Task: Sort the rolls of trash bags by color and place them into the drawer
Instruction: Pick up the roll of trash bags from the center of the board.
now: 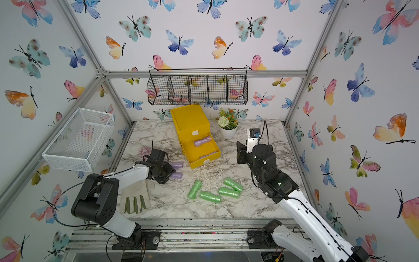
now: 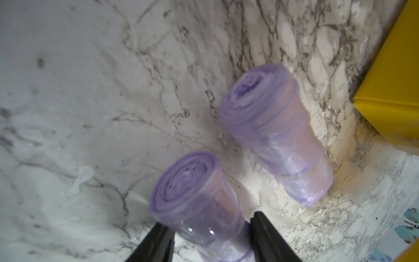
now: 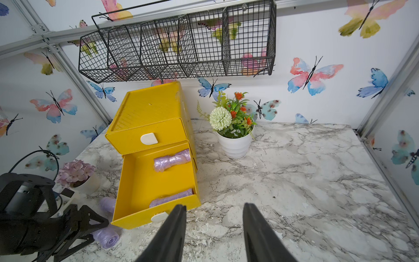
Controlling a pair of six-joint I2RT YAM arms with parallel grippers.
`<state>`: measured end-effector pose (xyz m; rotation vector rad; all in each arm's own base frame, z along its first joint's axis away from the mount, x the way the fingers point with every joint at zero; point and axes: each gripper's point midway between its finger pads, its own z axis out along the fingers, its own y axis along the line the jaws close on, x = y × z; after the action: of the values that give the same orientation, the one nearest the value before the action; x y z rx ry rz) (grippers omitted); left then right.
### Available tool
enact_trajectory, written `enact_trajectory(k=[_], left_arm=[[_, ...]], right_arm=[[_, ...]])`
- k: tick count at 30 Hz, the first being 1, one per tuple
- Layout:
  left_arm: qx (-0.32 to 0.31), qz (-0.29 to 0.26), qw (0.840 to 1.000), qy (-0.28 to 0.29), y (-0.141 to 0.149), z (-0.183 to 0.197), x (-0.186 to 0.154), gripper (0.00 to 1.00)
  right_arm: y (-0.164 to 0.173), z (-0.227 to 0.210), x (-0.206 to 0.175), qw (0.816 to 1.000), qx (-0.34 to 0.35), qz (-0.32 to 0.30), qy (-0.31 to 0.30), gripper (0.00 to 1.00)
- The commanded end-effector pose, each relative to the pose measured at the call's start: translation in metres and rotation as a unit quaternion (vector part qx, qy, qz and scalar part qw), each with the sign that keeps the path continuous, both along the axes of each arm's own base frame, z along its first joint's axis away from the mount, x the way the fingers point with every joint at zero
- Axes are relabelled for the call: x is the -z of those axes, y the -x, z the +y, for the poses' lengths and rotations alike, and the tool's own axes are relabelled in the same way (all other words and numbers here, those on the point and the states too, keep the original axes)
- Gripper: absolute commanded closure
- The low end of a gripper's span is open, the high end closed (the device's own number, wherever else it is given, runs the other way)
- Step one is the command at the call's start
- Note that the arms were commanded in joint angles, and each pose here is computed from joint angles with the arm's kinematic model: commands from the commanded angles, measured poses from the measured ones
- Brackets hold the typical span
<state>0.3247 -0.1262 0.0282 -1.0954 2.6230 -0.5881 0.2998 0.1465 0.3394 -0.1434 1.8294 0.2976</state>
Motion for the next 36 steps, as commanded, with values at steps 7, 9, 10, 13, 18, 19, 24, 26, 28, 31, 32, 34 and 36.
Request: enact_trajectory(k=[7,9,10,13,18,19,24,26,28,31,32,34,36], left_arm=[[0.018,0.012,1.0,0.002,0.012,-0.001,0.008,0.51],[0.019,0.007,1.0,0.0,0.012,0.001,0.005,0.55],[0.02,0.005,1.0,0.0,0.012,0.001,0.003,0.56],[0.022,-0.001,1.0,-0.004,0.013,0.002,-0.001,0.58],[0.029,-0.014,0.999,-0.01,0.014,0.005,-0.011,0.64],[0.03,-0.017,0.999,-0.011,0.014,0.005,-0.014,0.64],[0.043,-0.031,0.998,-0.019,0.017,0.007,-0.023,0.69],[0.047,-0.031,0.998,-0.019,0.019,0.008,-0.023,0.72],[0.055,-0.031,0.998,-0.018,0.021,0.007,-0.025,0.74],[0.067,-0.044,0.997,-0.022,0.022,0.008,-0.04,0.75],[0.074,-0.052,0.995,-0.028,0.023,0.009,-0.049,0.76],[0.087,-0.073,0.993,-0.045,0.022,0.013,-0.073,0.76],[0.097,-0.099,0.988,-0.072,0.021,0.021,-0.104,0.76]], right_arm=[[-0.002,0.004,-0.001,1.0,-0.005,-0.001,-0.01,0.54],[-0.002,0.004,-0.001,1.0,-0.005,0.0,-0.012,0.54],[-0.002,0.004,-0.002,1.0,-0.005,0.0,-0.012,0.54],[-0.002,0.004,-0.001,1.0,-0.006,0.0,-0.014,0.54],[-0.001,0.005,-0.002,1.0,-0.009,0.0,-0.018,0.55],[-0.001,0.005,-0.003,1.0,-0.008,0.0,-0.019,0.55],[0.001,0.003,-0.003,1.0,-0.008,0.0,-0.021,0.55],[0.002,0.003,-0.003,1.0,-0.008,-0.001,-0.022,0.55],[0.003,0.002,-0.004,1.0,-0.008,-0.001,-0.024,0.55],[0.004,0.002,-0.005,1.0,-0.008,-0.002,-0.025,0.55],[0.004,0.001,-0.005,1.0,-0.008,-0.002,-0.025,0.55],[0.005,0.001,-0.005,1.0,-0.007,-0.002,-0.025,0.55],[0.005,0.001,-0.004,1.0,-0.007,-0.002,-0.024,0.55]])
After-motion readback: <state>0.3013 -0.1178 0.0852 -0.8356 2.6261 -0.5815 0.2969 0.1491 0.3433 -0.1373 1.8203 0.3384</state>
